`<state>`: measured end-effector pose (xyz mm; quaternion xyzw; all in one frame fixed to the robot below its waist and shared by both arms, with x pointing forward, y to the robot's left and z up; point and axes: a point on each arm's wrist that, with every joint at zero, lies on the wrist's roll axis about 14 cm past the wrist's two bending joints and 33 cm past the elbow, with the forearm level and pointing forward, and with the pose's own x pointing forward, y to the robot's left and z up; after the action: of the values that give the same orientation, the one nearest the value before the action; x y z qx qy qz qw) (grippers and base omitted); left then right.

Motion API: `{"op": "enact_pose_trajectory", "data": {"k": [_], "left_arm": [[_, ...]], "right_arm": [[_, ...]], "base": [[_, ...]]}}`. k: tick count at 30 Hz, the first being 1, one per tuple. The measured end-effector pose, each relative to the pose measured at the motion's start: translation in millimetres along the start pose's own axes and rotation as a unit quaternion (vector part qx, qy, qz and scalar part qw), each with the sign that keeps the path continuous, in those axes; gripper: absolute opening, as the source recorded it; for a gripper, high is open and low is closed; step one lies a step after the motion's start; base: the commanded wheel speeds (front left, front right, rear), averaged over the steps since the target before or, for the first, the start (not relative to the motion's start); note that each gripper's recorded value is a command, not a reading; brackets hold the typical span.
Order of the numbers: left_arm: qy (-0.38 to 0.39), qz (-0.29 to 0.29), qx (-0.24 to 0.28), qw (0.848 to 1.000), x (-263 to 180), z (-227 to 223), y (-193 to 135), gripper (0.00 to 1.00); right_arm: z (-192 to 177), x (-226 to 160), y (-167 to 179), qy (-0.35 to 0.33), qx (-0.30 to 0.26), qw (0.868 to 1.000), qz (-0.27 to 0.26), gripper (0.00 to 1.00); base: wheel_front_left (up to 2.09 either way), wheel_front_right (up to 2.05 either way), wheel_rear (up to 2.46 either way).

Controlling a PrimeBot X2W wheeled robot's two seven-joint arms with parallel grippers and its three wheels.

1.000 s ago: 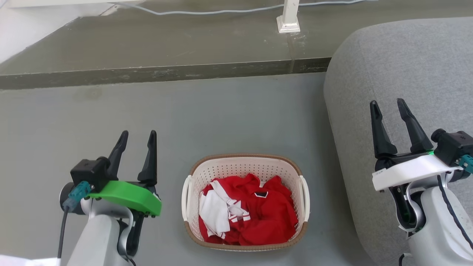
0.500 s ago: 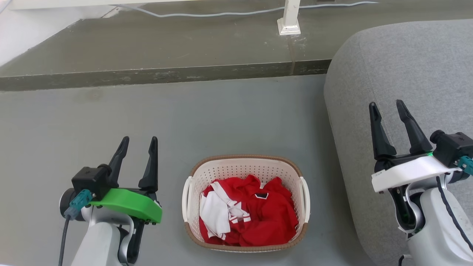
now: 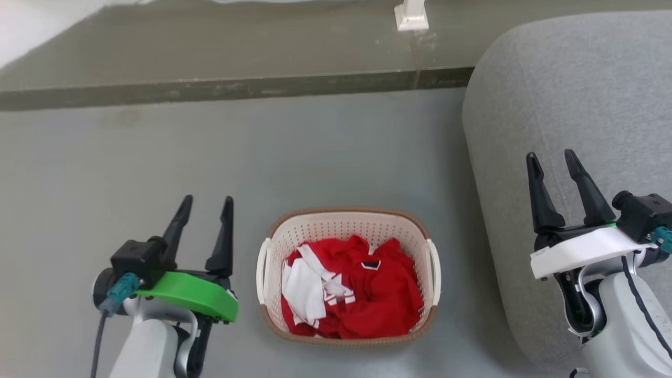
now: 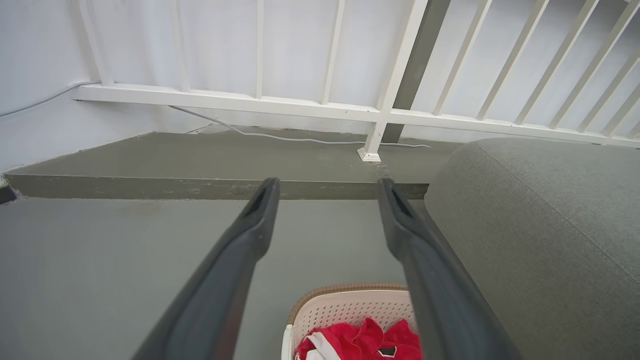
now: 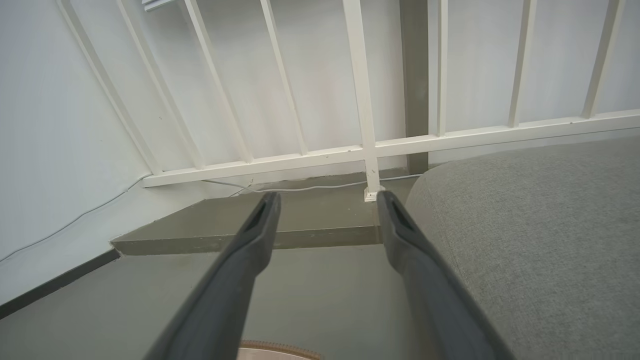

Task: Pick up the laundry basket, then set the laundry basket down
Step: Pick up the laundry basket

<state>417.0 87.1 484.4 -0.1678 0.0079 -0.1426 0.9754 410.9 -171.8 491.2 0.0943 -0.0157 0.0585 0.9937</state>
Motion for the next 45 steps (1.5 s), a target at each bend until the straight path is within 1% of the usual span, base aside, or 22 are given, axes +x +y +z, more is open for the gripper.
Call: {"op": "enact_pose_trajectory", "data": {"k": [5,13,20,26,31,32,37,41,45], "left_arm": [[0.024,0.002,-0.005,1.0,1.8,-17.9,2.8,1.0],[0.064,-0.006,-0.014,0.998,14.6,-47.8,2.9,1.0],[0.094,-0.007,-0.021,0.995,30.5,-72.7,9.9,1.0],[0.126,0.001,-0.036,0.991,41.9,-99.4,20.7,1.0],[0.161,0.003,-0.041,0.986,47.3,-127.2,27.7,1.0],[0.174,0.004,-0.044,0.984,49.6,-138.0,30.7,1.0],[0.217,0.01,-0.046,0.975,48.8,-171.1,39.5,1.0],[0.247,0.027,-0.058,0.967,47.7,-195.1,50.4,1.0],[0.265,0.032,-0.062,0.962,52.7,-212.5,57.6,1.0]], "right_arm": [[-24.7,1.6,0.3,0.034,0.014,0.999,-0.001,1.0],[-79.9,-1.3,-6.2,0.114,0.023,0.993,-0.011,1.0],[-112.2,15.3,-7.2,0.154,0.026,0.988,-0.006,1.0],[-147.9,23.3,-12.2,0.199,0.031,0.98,-0.006,1.0],[-181.6,24.3,-15.5,0.243,0.033,0.97,-0.006,1.0],[-195.1,23.9,-17.6,0.261,0.036,0.965,-0.009,1.0],[-225.3,28.2,-10.4,0.298,0.045,0.953,0.001,1.0],[-253.2,21.9,-3.0,0.34,0.063,0.938,0.001,1.0],[-274.5,17.3,-1.8,0.366,0.072,0.928,-0.005,1.0]], "base": [[0.0,0.0,0.0],[0.0,0.0,0.0],[0.0,0.0,0.0],[0.0,0.0,0.0],[0.0,0.0,0.0],[0.0,0.0,0.0],[0.0,0.0,0.0],[0.0,0.0,0.0],[0.0,0.0,0.0]]}}
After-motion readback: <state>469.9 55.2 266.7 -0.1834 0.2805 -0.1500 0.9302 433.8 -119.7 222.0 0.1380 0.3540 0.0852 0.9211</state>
